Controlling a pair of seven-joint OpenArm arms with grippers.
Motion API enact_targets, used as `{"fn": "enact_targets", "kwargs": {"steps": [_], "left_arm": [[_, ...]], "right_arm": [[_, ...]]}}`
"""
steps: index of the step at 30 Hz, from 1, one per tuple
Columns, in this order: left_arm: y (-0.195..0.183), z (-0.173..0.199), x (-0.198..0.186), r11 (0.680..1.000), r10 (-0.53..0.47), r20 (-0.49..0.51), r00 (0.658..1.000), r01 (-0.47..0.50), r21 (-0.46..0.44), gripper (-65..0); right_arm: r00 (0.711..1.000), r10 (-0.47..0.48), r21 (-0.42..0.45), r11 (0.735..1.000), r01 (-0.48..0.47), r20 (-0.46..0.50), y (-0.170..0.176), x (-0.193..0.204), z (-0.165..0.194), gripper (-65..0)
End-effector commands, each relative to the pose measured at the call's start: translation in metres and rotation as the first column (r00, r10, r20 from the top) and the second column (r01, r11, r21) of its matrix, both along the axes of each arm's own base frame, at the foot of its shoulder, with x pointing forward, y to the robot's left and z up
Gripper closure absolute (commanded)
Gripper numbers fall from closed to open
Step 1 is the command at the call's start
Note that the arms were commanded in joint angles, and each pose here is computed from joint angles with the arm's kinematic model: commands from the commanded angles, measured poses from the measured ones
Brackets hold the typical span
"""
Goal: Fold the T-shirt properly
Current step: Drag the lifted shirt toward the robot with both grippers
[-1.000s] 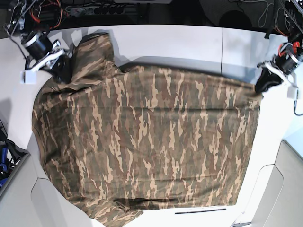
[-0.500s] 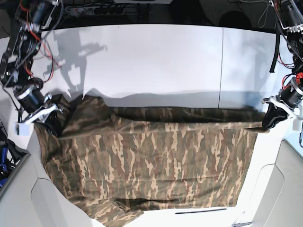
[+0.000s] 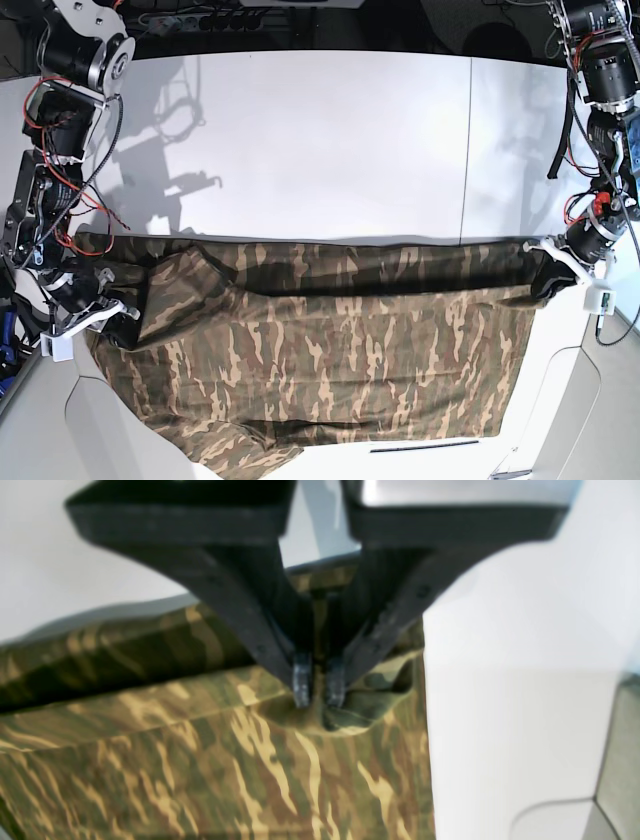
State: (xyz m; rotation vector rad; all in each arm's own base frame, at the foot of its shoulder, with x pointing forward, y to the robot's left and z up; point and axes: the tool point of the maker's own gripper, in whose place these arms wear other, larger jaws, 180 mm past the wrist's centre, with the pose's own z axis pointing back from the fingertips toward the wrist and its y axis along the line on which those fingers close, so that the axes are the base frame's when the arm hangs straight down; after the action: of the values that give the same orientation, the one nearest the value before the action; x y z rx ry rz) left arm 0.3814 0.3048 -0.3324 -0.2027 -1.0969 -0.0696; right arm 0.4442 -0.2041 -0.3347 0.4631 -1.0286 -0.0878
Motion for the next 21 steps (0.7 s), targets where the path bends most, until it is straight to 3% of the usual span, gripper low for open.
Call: {"fn": "enact_targets", "kwargs": {"steps": [1,2,4,6,7,8,15,21], "left_arm": [[0.009,0.019,0.009,1.000,0.010,0.057,0.998,-0.011,0.005,0.0],[0.009,0.017,0.008,1.000,0.014,0.051,0.999,-0.014,0.002,0.0],[0.009,0.013,0.007,1.000,0.018,0.042,0.999,-0.017,-0.004,-9.9],[0.010,0.010,0.006,1.000,0.022,0.034,0.999,-0.022,-0.009,-23.1],[0.010,0.010,0.006,1.000,0.022,0.032,0.999,-0.021,-0.011,-28.9],[0.009,0.007,0.005,1.000,0.020,0.012,1.000,-0.019,-0.021,-32.5],[0.009,-0.006,-0.006,0.993,0.034,-0.127,0.991,-0.048,-0.104,-33.5],[0.037,0.008,-0.020,0.964,0.125,-0.088,0.988,-0.142,-0.223,-33.6]], "right_arm": [[0.999,-0.014,-0.008,1.000,0.015,0.048,-0.008,0.010,0.015,0.0],[0.999,-0.018,-0.011,1.000,0.018,0.037,-0.009,0.009,0.010,0.0],[1.000,-0.024,-0.014,1.000,0.024,0.013,-0.010,0.007,-0.001,-2.9],[1.000,-0.024,-0.006,1.000,0.024,-0.009,-0.009,0.005,-0.009,-25.0],[1.000,-0.024,-0.001,1.000,0.024,-0.013,-0.008,0.003,-0.011,-33.0],[1.000,-0.025,0.004,1.000,0.025,-0.015,-0.008,0.002,-0.012,-36.6],[0.997,-0.045,0.004,0.999,0.045,-0.068,-0.020,-0.024,-0.028,-36.9],[0.988,-0.143,-0.001,0.990,0.143,-0.051,-0.055,-0.063,-0.028,-36.9]]}}
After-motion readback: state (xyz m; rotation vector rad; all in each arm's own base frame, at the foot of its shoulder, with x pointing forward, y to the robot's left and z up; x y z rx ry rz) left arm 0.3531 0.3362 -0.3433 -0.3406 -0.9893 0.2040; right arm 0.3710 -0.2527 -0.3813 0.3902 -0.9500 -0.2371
